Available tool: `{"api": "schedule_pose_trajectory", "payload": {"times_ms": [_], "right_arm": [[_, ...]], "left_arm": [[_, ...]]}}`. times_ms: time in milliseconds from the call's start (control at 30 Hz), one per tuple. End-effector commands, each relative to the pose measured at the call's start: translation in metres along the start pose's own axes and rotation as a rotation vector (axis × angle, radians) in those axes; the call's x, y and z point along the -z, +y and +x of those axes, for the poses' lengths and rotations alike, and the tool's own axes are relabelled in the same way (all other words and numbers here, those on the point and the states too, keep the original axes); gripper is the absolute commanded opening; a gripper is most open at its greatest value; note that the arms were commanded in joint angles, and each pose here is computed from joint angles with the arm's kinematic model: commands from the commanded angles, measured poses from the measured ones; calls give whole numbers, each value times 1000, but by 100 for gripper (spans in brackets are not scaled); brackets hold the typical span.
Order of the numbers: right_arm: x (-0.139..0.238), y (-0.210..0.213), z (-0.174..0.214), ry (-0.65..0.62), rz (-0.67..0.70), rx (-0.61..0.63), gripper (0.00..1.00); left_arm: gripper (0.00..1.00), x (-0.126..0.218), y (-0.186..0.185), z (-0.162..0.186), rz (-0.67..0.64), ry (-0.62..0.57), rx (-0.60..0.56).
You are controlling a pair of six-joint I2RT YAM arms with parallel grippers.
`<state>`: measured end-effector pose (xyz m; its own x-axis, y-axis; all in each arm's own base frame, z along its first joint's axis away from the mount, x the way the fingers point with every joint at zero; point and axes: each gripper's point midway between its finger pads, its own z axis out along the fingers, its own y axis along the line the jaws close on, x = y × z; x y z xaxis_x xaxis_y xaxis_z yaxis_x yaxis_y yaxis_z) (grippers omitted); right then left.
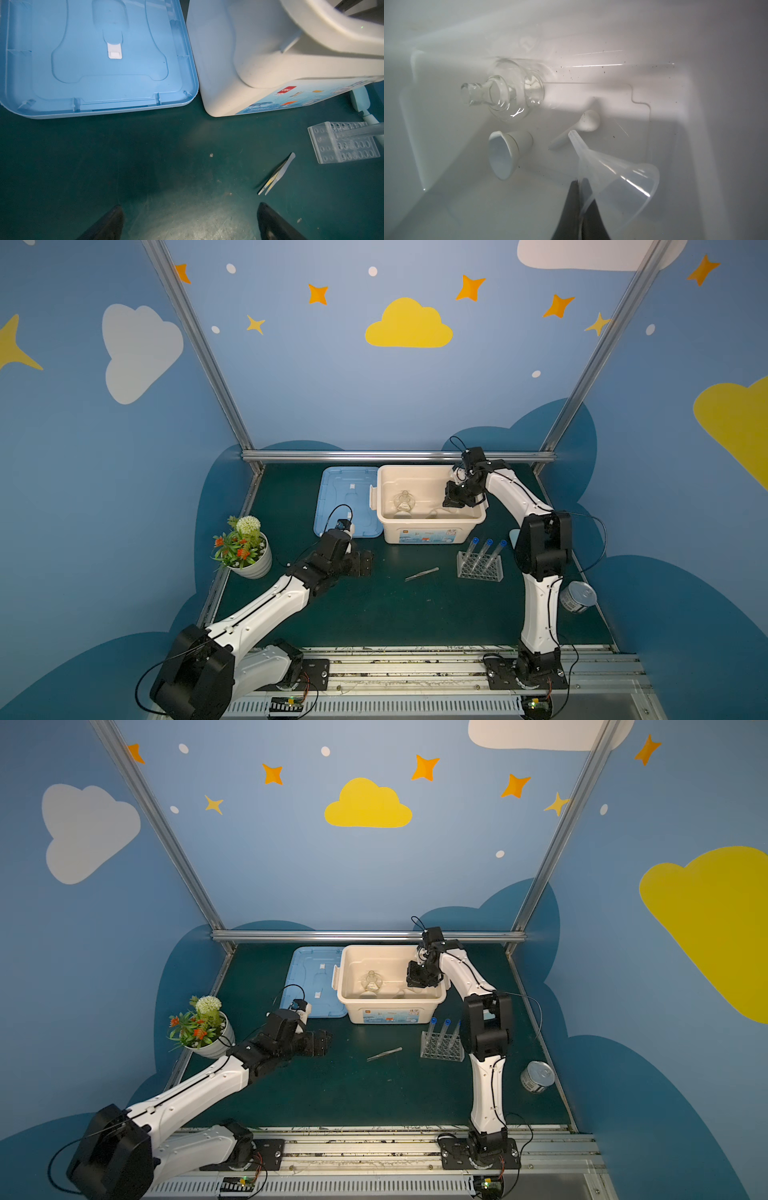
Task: Organize the chemistry lab equipment
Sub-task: 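Lower the funnel into the bin and open the right gripper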
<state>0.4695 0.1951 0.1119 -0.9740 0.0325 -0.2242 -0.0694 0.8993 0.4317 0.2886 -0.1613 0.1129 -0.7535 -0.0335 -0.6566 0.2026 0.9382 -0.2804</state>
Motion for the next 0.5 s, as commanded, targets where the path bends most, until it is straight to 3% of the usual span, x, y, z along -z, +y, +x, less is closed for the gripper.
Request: {"api": "schedule_pose_trajectory", "payload": {"times_ms": [0, 467], "right_arm": [[-5, -9, 4, 32, 17, -36, 0], [-26, -17, 3, 55, 20, -75, 0]], "left_arm": [[100, -3, 2, 5, -8, 10, -12], [100, -6, 5, 10, -21, 29, -16]]}}
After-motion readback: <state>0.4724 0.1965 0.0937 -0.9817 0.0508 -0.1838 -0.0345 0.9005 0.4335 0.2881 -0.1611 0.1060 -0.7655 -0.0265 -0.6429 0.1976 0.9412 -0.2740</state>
